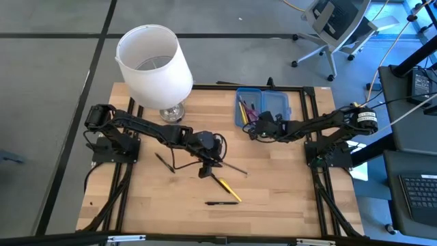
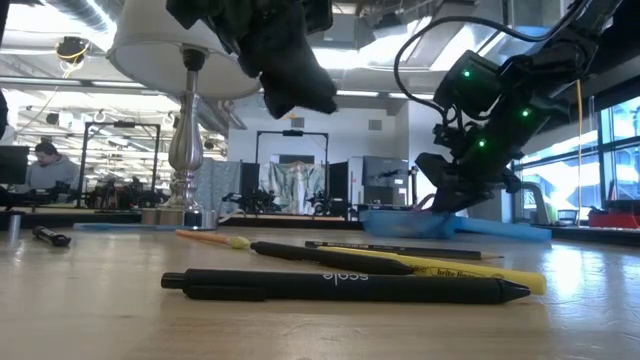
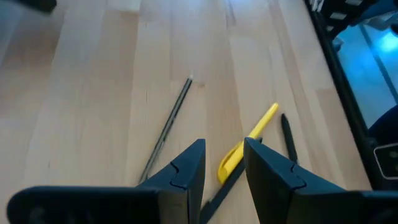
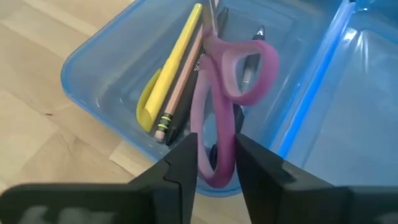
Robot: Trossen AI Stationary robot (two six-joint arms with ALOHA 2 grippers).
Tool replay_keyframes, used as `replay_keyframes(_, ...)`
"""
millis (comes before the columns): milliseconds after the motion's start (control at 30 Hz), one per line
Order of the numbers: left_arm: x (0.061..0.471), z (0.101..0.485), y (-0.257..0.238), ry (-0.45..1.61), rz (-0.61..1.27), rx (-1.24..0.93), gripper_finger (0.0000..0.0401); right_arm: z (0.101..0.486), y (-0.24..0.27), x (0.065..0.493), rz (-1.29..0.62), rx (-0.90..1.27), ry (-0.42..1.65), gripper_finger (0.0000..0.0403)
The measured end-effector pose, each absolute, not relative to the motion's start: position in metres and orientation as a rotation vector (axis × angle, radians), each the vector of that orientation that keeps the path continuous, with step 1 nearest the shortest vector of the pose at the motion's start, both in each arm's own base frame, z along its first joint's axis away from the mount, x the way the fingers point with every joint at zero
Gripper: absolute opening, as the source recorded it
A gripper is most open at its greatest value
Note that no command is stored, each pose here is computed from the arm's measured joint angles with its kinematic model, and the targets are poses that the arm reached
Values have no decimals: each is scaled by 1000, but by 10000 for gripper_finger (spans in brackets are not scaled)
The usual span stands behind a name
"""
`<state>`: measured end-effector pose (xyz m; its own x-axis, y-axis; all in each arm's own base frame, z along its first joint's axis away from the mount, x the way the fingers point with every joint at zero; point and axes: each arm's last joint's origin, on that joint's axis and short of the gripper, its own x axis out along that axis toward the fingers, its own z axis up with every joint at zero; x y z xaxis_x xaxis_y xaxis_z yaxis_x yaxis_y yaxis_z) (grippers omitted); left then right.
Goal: Pick & place school supplies into a supply box
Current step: Put the purple scissors into the blue supply box, then put the black transparent pen into the blue supply box
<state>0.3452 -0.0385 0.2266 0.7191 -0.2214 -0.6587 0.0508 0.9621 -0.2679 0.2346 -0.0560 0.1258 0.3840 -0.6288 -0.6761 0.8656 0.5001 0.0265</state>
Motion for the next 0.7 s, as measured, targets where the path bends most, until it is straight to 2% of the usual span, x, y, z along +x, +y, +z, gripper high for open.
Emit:
replay_keyframes(300,326,210,-38,1024,-61,-316,102,148,-55,228,-951,388,613,135)
replay_keyframes(700,318,206,-47,1113,-46,-315,102,213,-50,204,-827,357,363,135)
